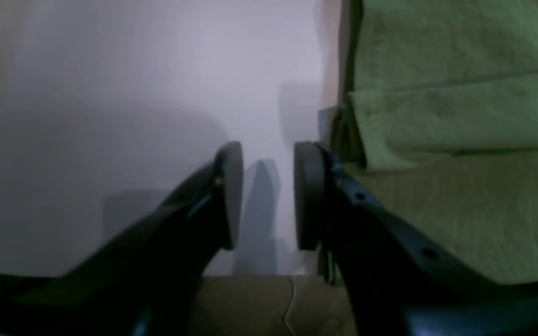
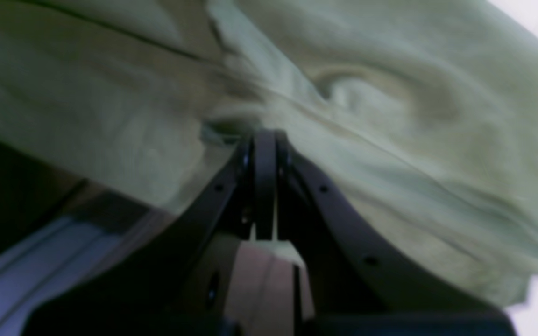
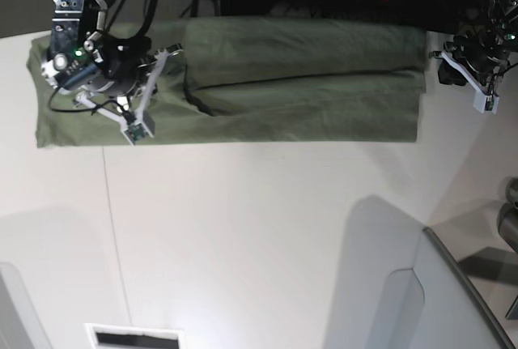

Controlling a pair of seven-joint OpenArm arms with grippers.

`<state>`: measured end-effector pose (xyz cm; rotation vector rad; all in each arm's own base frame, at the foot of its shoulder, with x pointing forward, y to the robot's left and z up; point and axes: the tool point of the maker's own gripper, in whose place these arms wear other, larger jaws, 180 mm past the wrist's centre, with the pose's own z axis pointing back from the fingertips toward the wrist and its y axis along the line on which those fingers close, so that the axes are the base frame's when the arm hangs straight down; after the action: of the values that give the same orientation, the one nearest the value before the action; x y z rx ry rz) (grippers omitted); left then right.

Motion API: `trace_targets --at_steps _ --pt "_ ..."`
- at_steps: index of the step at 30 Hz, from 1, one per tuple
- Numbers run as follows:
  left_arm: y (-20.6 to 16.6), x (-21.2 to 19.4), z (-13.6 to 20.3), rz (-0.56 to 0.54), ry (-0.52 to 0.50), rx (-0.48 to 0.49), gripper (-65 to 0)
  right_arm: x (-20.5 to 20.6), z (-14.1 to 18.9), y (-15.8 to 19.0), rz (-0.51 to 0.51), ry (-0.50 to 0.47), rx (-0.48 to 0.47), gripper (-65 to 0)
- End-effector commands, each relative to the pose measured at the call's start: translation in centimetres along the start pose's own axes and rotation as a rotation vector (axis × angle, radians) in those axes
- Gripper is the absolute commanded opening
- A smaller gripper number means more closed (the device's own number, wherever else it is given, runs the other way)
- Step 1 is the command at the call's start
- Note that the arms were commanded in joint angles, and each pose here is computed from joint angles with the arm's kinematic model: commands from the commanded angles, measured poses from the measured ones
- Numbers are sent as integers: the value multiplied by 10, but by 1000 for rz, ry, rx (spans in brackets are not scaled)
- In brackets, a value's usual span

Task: Layout the t-shirt on the table in an organized manner, then fold the t-shirt properly

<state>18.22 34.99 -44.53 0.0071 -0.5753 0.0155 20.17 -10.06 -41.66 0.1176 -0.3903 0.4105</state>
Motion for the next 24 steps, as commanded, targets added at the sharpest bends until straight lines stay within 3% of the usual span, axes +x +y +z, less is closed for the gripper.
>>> trace_targets --at_steps 1,4,6,8,11,14,24 --pt "8 13 5 -13 -38 17 -482 8 7 -6 4 -35 -21 -650" --pt "2 16 7 -13 -54 -11 -476 6 11 -20 -30 -52 -52 -650" --pt "0 23 9 42 -102 -49 -461 4 9 -24 -46 -57 -58 -650" --pt "0 17 11 91 -113 -78 -405 3 9 -26 -52 -60 -62 -650" --pt "3 12 10 155 -119 -111 -216 -2 9 -26 -35 -48 -61 -650" --pt "2 7 6 198 -123 -128 -92 -3 9 -27 -33 -44 -62 -650" --pt "-2 -10 -22 332 -78 -162 -94 -3 9 -27 -30 -43 -63 -650"
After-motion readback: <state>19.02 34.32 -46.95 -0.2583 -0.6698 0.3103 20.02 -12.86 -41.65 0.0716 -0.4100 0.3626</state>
